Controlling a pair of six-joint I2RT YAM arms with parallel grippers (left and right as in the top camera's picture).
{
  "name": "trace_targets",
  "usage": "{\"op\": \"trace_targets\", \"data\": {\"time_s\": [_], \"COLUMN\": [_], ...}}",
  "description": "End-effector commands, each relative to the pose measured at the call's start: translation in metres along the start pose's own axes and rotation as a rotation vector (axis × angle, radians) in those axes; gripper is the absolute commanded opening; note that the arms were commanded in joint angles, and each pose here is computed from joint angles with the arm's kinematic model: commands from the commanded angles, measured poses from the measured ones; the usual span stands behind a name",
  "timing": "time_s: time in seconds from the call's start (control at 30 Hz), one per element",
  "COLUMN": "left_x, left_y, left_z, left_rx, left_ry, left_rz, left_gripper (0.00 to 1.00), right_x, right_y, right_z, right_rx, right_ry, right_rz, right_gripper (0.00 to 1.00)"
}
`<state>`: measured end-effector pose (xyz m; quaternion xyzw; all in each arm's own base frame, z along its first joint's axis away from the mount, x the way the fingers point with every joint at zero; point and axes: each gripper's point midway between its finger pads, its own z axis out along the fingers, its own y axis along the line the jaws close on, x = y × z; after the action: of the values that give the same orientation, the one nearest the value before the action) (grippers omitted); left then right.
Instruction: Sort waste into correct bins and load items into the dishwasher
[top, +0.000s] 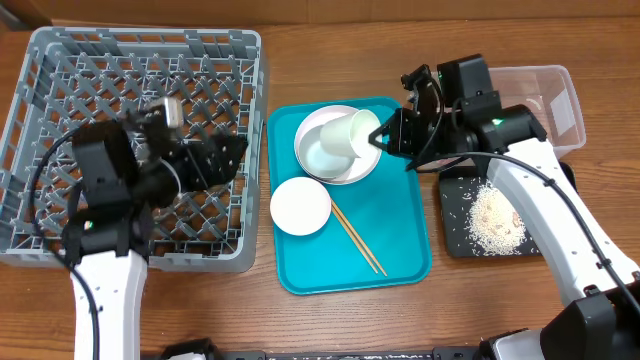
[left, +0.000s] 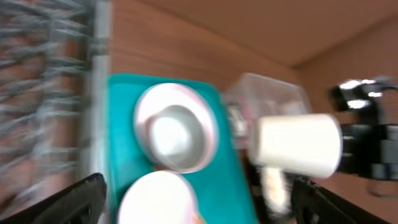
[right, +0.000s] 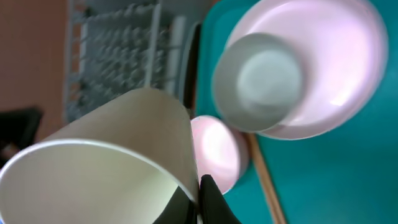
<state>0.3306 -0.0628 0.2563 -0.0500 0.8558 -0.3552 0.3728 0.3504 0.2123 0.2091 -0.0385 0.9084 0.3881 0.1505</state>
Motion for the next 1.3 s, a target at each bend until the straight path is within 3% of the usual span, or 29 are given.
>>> {"op": "trace_targets", "data": {"time_s": [0.0,0.23,0.4,0.57,0.7,0.83,0.93,1.0,1.1,1.13,1.27], "left_x": [0.005,0.018,0.031,0.034,0.032,0.033,0.033,0.034,0.034,0.034,0.034], "left_y": [-0.052,-0.104,-0.136,-0.157,-0.16,-0.161,-0.162,-0.162,-0.162,-0.162,-0.162], "left_z": [0.011,0.041,0.057,0.055,0.053,0.052,0.051,0.051,0.051,0.051,0.051], "left_rx": [0.309,0.579,0.689,0.753,0.76,0.767,0.771,0.773,0.773,0.772,0.773], "left_ry": [0.109,0.241,0.298,0.305,0.309,0.319,0.323,0.325,0.324,0.324,0.324], "left_rz": [-0.043,0.001,0.047,0.088,0.066,0.062,0.063,0.063,0.064,0.063,0.063], "left_gripper": [0.97,1.0,1.0,0.9,0.71,0.66,0.67,0.75,0.77,0.85,0.87], "right_x": [0.013,0.013,0.014,0.014,0.013,0.011,0.01,0.009,0.009,0.01,0.006], "right_y": [0.05,0.076,0.096,0.103,0.107,0.109,0.109,0.11,0.112,0.117,0.121], "right_z": [-0.011,-0.018,-0.028,-0.033,-0.035,-0.035,-0.036,-0.036,-0.037,-0.04,-0.043], "right_rx": [-0.264,-0.405,-0.527,-0.574,-0.594,-0.602,-0.604,-0.605,-0.617,-0.646,-0.664], "right_ry": [0.074,0.083,0.092,0.093,0.09,0.078,0.073,0.069,0.071,0.073,0.068], "right_rz": [-0.111,-0.169,-0.226,-0.25,-0.268,-0.288,-0.294,-0.3,-0.309,-0.328,-0.322], "right_gripper": [0.04,0.04,0.04,0.04,0.04,0.04,0.04,0.04,0.04,0.04,0.04]}}
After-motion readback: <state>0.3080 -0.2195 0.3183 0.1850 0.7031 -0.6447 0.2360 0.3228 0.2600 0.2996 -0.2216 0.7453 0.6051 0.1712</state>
